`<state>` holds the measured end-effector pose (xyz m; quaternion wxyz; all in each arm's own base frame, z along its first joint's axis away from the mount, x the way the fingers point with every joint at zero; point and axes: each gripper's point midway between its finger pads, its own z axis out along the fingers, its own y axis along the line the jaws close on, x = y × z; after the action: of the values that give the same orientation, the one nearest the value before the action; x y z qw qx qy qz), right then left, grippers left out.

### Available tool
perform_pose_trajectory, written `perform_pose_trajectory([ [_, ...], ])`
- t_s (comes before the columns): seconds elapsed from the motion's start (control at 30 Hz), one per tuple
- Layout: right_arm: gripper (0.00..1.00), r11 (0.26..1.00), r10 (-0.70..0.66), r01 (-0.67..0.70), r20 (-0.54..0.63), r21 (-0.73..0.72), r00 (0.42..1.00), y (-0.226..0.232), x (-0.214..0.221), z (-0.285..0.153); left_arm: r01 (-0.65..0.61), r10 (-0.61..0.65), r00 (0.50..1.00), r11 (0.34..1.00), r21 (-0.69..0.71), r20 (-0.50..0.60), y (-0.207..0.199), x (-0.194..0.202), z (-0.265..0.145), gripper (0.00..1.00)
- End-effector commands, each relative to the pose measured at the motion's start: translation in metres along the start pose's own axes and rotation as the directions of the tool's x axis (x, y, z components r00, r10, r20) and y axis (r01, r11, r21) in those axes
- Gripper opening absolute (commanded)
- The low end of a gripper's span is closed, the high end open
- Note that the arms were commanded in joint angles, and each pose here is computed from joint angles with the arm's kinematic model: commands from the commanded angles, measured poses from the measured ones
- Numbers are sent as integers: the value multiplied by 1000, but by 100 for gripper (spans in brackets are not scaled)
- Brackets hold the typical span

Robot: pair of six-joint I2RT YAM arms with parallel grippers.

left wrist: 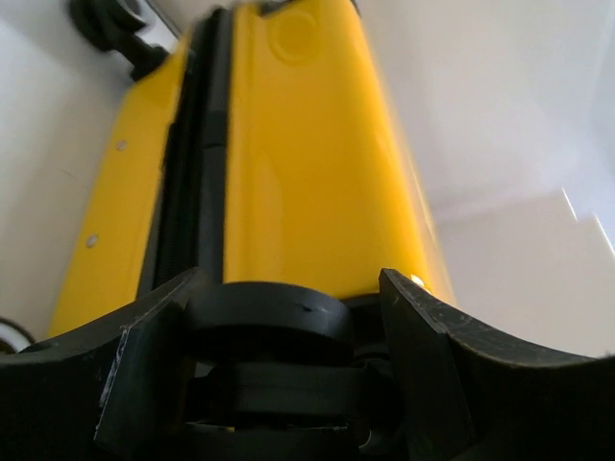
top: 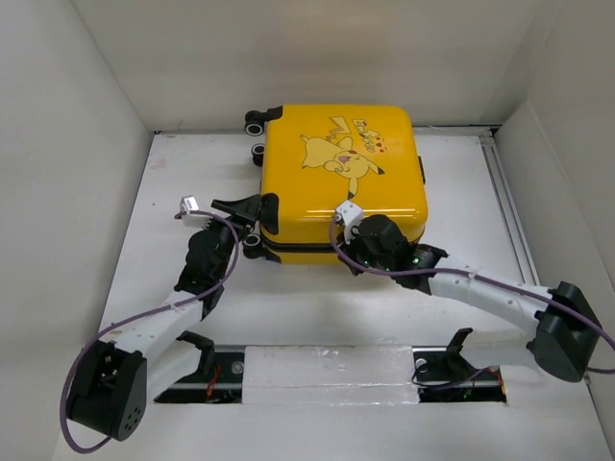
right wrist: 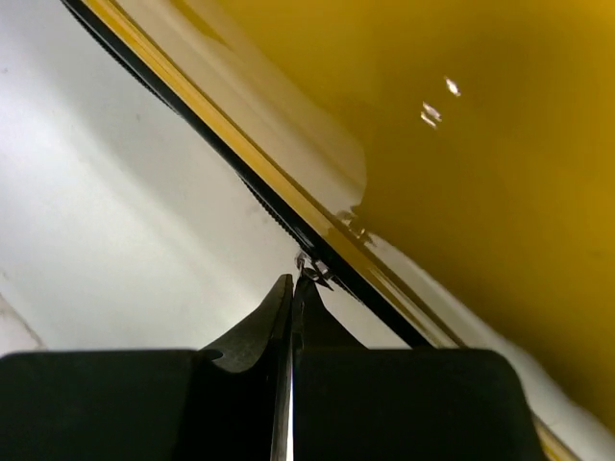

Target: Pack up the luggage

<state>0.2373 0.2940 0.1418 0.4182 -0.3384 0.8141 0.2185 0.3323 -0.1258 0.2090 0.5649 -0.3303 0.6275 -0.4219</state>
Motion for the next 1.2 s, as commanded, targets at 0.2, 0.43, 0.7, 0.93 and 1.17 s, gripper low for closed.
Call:
perform_pose_trajectory([
  [0.2,0,844,98,33,214,-535,972,140,-73,-29,31,157,923,879,476,-350,-134,60,-54,0],
  [0.43,0,854,3,111,218,-508,976,168,-85,5,-51,198,928,907,419,-316,-118,42,-65,0],
  [0.7,0,983,146,-128,140,-133,979,24,-7,-28,-157,207,954,961,227,-216,-45,38,-56,0],
  [0.93,0,928,338,-362,207,90,918,-54,44,-68,-196,218,962,971,140,-163,-26,28,-44,0],
  [1.17,0,882,346,-424,328,206,879,-80,31,-108,-231,246,964,964,134,-103,-35,11,-43,0],
])
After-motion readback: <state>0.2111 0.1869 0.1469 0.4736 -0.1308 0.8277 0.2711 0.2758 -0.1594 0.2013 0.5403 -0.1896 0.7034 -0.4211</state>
